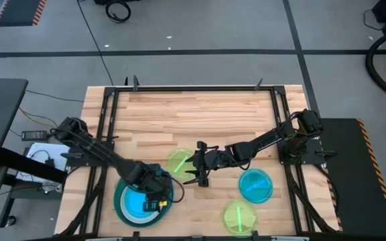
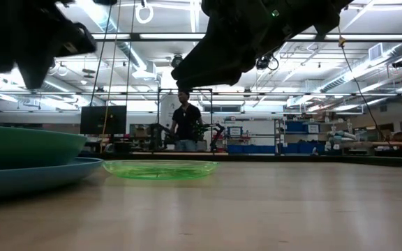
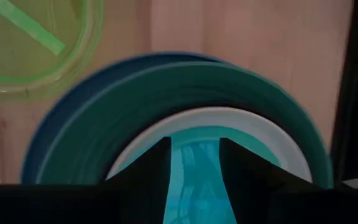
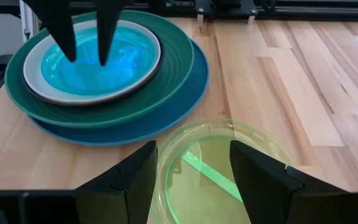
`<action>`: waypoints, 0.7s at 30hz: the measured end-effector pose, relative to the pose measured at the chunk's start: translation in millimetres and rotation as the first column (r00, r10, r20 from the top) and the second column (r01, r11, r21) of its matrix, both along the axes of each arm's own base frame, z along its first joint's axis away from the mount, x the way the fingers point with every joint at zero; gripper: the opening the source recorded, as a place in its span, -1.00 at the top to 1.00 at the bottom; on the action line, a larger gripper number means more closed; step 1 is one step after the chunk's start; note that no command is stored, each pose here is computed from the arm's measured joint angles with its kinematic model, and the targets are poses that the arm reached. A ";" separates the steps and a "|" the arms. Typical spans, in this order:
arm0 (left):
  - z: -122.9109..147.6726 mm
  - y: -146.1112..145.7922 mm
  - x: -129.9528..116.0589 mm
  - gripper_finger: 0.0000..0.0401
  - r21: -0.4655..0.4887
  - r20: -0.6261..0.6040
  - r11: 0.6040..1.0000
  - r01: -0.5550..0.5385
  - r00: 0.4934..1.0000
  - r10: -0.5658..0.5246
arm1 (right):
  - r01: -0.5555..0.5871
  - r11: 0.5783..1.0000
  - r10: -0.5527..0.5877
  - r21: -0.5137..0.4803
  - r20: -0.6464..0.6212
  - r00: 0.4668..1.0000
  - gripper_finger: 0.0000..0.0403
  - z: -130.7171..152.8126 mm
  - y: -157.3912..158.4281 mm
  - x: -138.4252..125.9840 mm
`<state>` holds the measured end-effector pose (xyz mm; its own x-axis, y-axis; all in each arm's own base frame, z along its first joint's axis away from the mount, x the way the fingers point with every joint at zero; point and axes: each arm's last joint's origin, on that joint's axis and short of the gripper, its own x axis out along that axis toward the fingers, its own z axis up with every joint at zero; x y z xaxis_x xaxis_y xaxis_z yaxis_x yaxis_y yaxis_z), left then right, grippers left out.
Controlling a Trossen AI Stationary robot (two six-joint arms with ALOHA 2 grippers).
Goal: Stack plastic plates
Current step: Stack the transparent green plate on the transparent blue
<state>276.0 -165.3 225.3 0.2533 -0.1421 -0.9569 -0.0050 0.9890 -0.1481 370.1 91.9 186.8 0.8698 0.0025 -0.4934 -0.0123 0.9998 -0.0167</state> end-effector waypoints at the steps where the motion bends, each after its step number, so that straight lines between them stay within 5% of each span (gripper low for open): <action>1: -2.1 2.6 2.5 0.30 0.002 -0.006 1.000 0.007 1.000 -0.007 | 0.001 1.000 -0.001 0.000 -0.004 1.000 -0.05 -0.4 -0.1 -0.2; 21: -30.8 46.8 51.0 0.30 0.076 0.070 0.992 0.104 0.992 -0.109 | 0.169 0.979 -0.182 -0.116 -0.109 0.977 -0.03 -3.7 10.7 -18.7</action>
